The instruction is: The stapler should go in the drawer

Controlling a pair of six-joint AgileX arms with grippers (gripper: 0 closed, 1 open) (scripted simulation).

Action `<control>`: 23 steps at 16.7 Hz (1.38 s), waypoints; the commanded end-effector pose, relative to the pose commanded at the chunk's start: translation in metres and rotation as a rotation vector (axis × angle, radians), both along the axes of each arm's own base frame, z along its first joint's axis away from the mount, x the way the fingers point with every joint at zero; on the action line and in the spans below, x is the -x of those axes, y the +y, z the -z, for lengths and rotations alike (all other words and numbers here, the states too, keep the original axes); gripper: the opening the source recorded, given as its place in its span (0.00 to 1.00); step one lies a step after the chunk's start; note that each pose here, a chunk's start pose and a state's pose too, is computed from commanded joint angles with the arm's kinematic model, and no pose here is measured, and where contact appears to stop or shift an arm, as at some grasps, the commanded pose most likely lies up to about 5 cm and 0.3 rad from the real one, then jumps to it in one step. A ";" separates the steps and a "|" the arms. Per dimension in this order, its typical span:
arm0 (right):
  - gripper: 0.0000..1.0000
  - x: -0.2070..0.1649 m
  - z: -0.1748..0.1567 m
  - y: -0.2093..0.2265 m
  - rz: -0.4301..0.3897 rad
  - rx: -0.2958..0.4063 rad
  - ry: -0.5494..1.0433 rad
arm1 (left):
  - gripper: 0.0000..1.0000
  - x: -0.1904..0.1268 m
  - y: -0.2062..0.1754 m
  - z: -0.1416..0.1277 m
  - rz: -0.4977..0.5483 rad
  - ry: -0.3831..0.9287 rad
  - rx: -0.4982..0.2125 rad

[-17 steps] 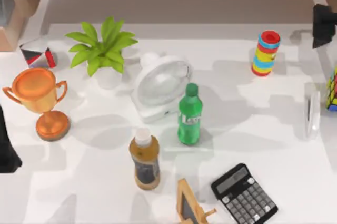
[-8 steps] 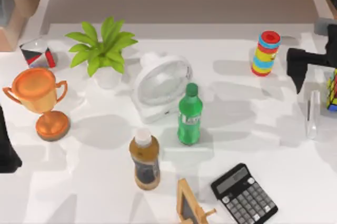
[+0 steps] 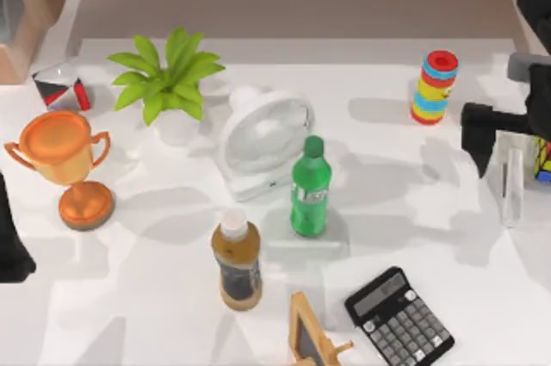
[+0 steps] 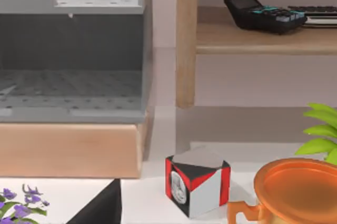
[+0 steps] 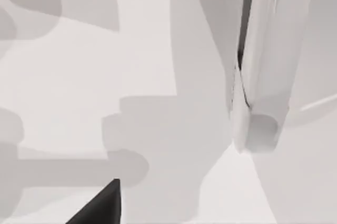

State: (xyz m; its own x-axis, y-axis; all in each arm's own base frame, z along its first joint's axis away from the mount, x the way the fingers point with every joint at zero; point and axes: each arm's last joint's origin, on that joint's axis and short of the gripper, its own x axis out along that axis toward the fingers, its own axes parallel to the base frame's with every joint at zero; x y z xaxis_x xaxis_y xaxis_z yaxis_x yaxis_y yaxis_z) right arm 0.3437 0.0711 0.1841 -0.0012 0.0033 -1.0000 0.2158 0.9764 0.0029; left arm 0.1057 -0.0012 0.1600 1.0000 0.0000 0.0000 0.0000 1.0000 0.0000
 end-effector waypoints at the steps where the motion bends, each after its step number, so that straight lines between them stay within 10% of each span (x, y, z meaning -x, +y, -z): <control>1: 1.00 0.001 0.004 0.000 0.000 0.000 0.000 | 1.00 0.000 0.000 0.000 0.000 0.000 0.000; 13: 1.00 -0.028 0.066 -0.011 0.000 0.000 -0.002 | 1.00 0.000 0.000 0.000 0.000 0.000 0.000; 23: 0.25 -0.028 0.066 -0.011 0.000 0.000 -0.002 | 1.00 0.000 0.000 0.000 0.000 0.000 0.000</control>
